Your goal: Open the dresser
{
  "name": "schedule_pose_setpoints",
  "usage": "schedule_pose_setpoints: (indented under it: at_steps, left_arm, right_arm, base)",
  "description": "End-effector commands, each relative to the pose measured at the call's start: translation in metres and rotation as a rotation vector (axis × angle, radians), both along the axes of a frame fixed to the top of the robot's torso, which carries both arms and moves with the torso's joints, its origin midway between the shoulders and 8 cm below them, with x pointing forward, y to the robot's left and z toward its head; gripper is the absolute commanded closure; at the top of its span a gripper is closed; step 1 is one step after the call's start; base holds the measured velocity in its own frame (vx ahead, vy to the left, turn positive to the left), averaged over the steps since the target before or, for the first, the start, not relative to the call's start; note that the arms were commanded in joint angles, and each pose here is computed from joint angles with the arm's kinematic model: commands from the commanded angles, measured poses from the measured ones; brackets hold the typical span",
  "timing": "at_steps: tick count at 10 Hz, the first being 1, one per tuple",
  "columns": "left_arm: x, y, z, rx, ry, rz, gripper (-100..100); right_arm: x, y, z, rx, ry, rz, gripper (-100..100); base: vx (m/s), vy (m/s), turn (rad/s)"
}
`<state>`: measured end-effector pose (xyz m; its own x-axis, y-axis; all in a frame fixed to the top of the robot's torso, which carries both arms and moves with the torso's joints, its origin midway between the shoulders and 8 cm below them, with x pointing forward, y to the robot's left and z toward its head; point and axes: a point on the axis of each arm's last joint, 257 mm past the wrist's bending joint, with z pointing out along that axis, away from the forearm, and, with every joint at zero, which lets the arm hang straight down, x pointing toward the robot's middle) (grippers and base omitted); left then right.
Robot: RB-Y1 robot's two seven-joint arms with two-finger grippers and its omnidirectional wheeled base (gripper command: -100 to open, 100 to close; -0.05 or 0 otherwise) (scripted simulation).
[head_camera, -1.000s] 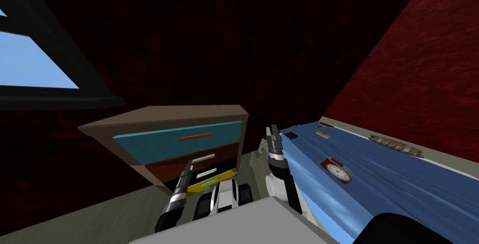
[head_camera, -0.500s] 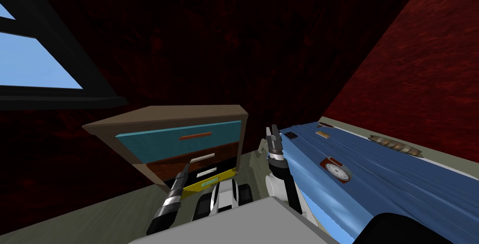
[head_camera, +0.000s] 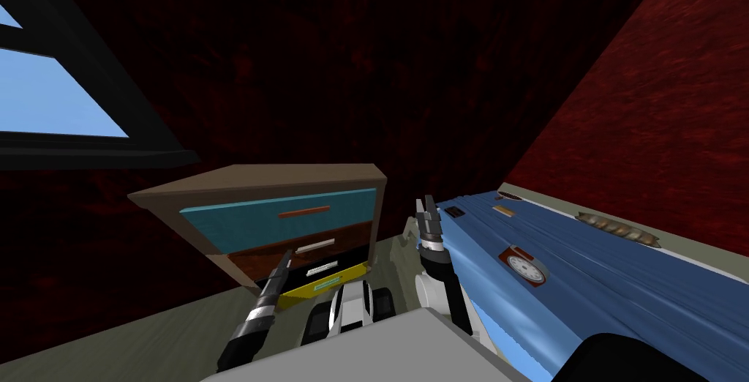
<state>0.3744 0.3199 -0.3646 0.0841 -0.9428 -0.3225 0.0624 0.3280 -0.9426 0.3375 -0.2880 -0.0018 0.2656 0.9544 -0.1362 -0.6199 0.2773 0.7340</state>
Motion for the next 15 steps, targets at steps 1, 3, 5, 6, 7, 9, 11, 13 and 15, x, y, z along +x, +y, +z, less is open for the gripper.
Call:
schedule_pose_setpoints:
  at_steps: [1, 3, 5, 6, 7, 9, 11, 13, 15]
  left_arm:
    - [0.01, -0.01, 0.002, -0.027, 0.005, 0.009, -100]
    - [0.012, -0.023, 0.001, -0.062, 0.002, 0.018, -100]
    - [0.013, -0.036, 0.0, -0.101, -0.002, 0.027, -100]
    - [0.014, -0.04, -0.001, -0.113, -0.003, 0.03, -100]
    - [0.013, -0.036, -0.001, -0.104, -0.002, 0.028, -100]
    - [0.027, -0.034, 0.006, -0.106, -0.002, 0.029, -100]
    - [0.015, -0.036, 0.0, -0.105, -0.002, 0.028, 100]
    - [0.032, -0.047, 0.003, -0.114, -0.01, -0.005, 100]
    - [0.043, -0.057, 0.002, -0.12, -0.009, -0.035, 100]
  right_arm:
    - [0.0, 0.0, 0.0, 0.0, 0.0, 0.0, 0]
    - [0.0, 0.0, 0.0, 0.0, 0.0, 0.0, 0]
    - [0.0, 0.0, 0.0, 0.0, 0.0, 0.0, 0]
    - [0.0, 0.0, 0.0, 0.0, 0.0, 0.0, 0]
    - [0.0, 0.0, 0.0, 0.0, 0.0, 0.0, 0]
    - [0.0, 0.0, 0.0, 0.0, 0.0, 0.0, 0]
    - [0.0, 0.0, 0.0, 0.0, 0.0, 0.0, 0]
    - [0.0, 0.0, 0.0, 0.0, 0.0, 0.0, 0]
    - [0.0, 0.0, 0.0, 0.0, 0.0, 0.0, 0]
  base:
    - [-0.049, -0.064, 0.011]
    - [-0.029, -0.031, 0.002]
    - [-0.003, 0.002, 0.001]
    - [0.003, 0.006, 0.0]
    - [0.0, 0.0, 0.0]
    - [0.06, -0.002, -0.004]
    - [-0.002, -0.001, 0.002]
    - [-0.039, -0.015, 0.092]
    - [-0.086, -0.037, 0.219]
